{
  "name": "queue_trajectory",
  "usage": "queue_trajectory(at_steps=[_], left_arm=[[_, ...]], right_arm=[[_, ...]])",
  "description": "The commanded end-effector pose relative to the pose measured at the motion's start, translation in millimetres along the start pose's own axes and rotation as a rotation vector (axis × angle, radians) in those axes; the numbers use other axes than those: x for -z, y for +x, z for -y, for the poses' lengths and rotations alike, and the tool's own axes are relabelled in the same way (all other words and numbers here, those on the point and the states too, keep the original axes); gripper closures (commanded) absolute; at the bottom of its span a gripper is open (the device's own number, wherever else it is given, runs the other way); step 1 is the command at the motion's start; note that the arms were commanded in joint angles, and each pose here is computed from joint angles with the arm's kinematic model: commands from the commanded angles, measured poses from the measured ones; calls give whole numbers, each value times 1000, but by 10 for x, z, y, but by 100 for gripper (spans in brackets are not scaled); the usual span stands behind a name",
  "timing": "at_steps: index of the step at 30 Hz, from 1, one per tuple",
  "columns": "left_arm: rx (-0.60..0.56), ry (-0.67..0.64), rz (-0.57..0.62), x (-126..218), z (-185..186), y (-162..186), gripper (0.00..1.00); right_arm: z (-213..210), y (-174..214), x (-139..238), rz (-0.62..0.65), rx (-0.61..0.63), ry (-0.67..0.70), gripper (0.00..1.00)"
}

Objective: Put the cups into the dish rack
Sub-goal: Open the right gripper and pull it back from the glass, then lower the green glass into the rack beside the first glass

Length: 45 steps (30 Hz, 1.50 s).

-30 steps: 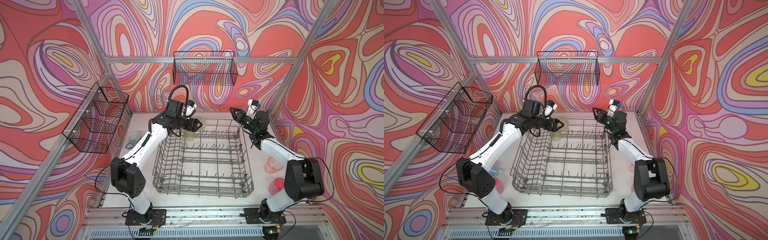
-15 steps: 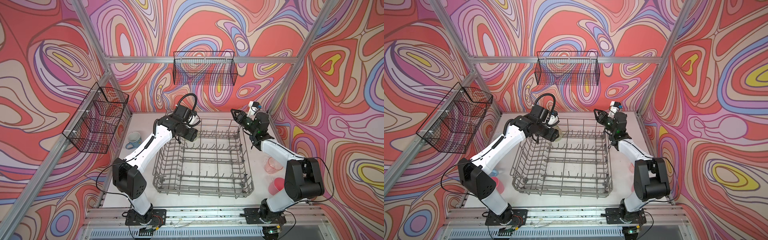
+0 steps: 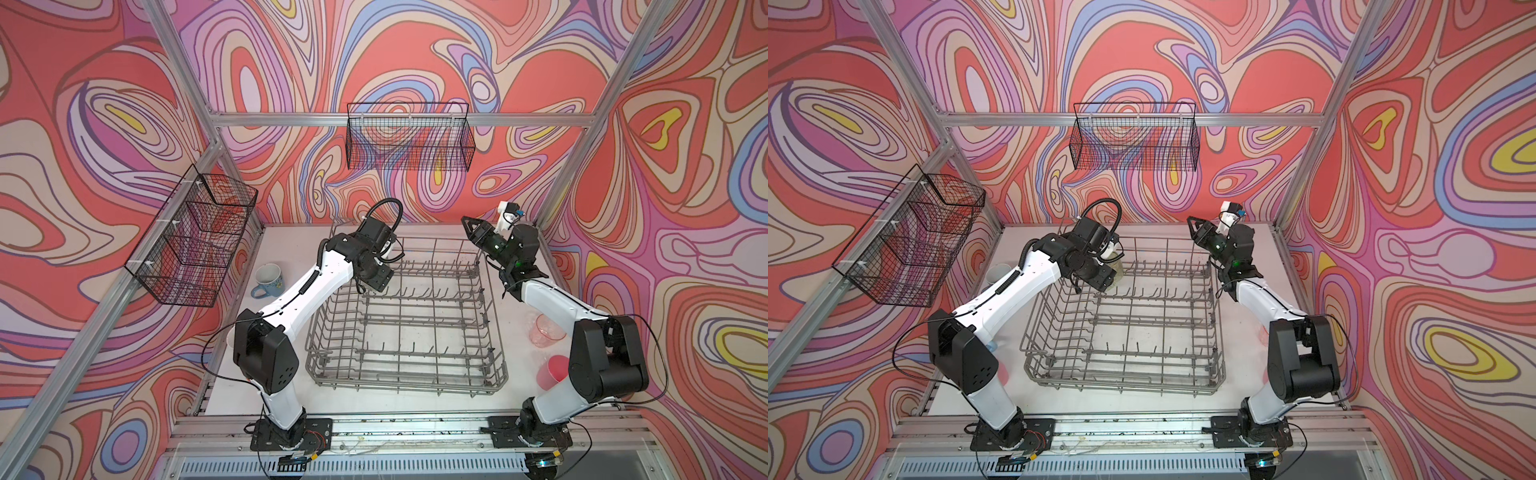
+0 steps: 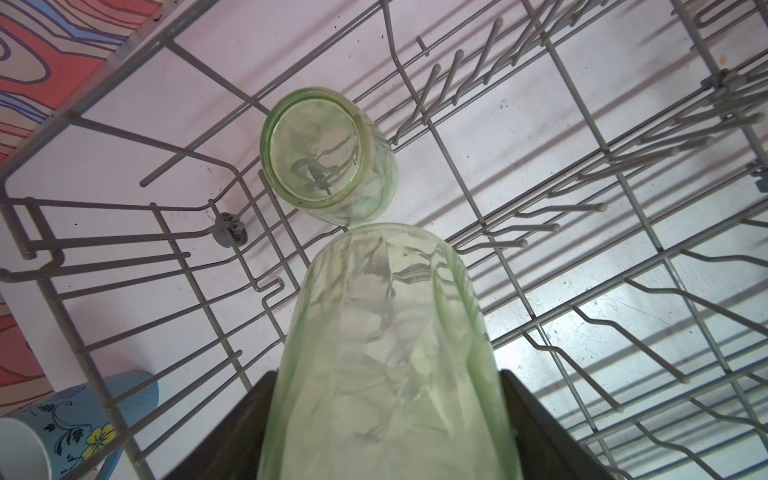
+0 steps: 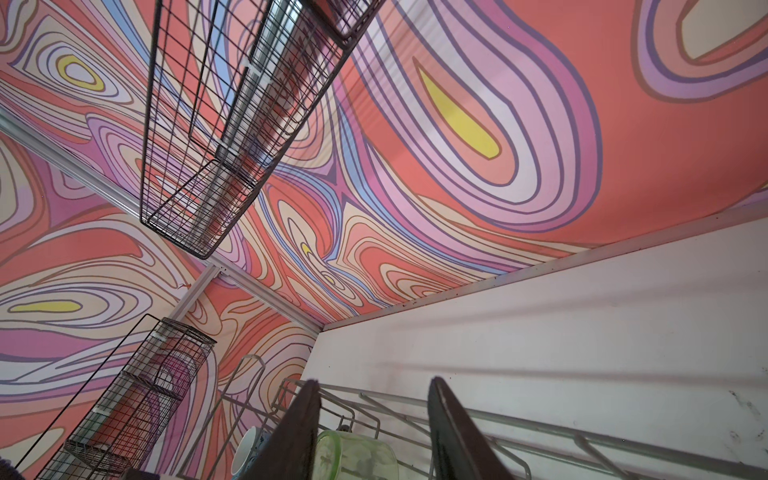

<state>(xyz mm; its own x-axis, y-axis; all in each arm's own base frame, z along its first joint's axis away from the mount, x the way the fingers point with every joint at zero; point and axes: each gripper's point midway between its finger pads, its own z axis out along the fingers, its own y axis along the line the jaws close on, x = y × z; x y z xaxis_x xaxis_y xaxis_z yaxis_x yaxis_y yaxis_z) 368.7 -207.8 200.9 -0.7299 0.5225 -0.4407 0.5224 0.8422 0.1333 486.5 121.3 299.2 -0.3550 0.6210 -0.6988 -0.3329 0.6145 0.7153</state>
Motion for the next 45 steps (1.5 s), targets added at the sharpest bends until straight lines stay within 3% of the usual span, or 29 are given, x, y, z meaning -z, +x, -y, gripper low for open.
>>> queue_trajectory(at_steps=[1, 18, 45], left_arm=[[-28, -8, -40, -76, 4, 65, 29], [-20, 31, -58, -319, 105, 110, 28], [-50, -28, -202, -752, 60, 378, 24]], right_arm=[[35, 31, 7, -4, 4, -6, 56], [21, 79, -36, -23, -6, -37, 56], [16, 108, -73, -37, -7, -58, 56]])
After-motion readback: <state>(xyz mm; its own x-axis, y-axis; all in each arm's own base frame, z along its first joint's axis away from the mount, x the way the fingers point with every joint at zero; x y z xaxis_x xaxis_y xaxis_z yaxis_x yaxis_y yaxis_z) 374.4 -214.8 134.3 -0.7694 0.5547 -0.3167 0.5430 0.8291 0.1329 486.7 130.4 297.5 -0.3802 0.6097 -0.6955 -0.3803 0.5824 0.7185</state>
